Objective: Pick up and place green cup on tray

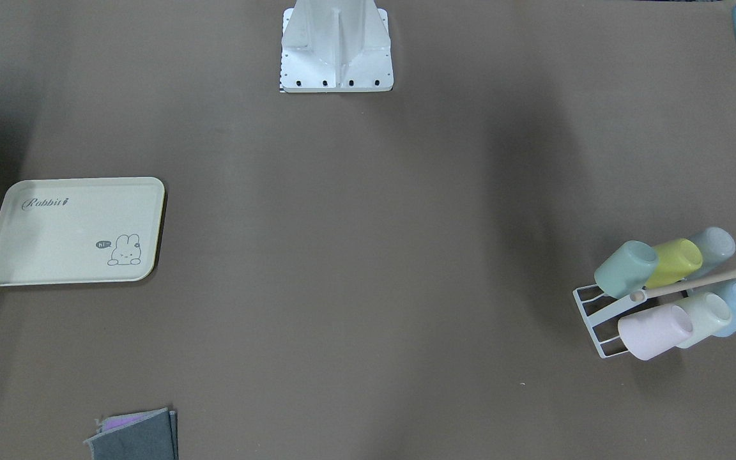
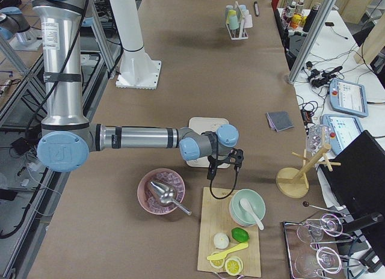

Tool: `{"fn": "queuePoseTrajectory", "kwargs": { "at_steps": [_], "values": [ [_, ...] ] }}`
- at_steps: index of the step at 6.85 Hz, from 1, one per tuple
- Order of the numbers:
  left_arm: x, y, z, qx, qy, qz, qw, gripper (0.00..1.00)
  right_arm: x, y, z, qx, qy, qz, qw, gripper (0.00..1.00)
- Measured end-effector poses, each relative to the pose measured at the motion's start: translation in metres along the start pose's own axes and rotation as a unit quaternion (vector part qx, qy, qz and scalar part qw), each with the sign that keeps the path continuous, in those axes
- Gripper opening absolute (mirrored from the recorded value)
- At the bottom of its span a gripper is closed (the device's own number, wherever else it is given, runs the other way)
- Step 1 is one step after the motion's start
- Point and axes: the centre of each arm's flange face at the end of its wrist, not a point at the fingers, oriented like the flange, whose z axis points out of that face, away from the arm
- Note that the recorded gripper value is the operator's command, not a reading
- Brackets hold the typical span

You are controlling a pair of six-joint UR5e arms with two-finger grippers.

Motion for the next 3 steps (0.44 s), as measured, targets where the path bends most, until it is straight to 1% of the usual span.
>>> {"fn": "queuePoseTrajectory", "kwargs": {
  "at_steps": [2, 3],
  "values": [
    [0.023, -0.021, 0.007, 0.007, -0.023, 0.041, 0.9989, 0.99, -0.013, -0.003, 0.018, -0.007, 0.009, -0.007, 0.9999, 0.99],
    [0.029, -0.031, 0.003, 0.015, -0.049, 0.079, 0.9955, 0.99, -0.017, -0.005, 0.027, -0.011, 0.012, -0.012, 0.9998, 0.98]
  ]
}}
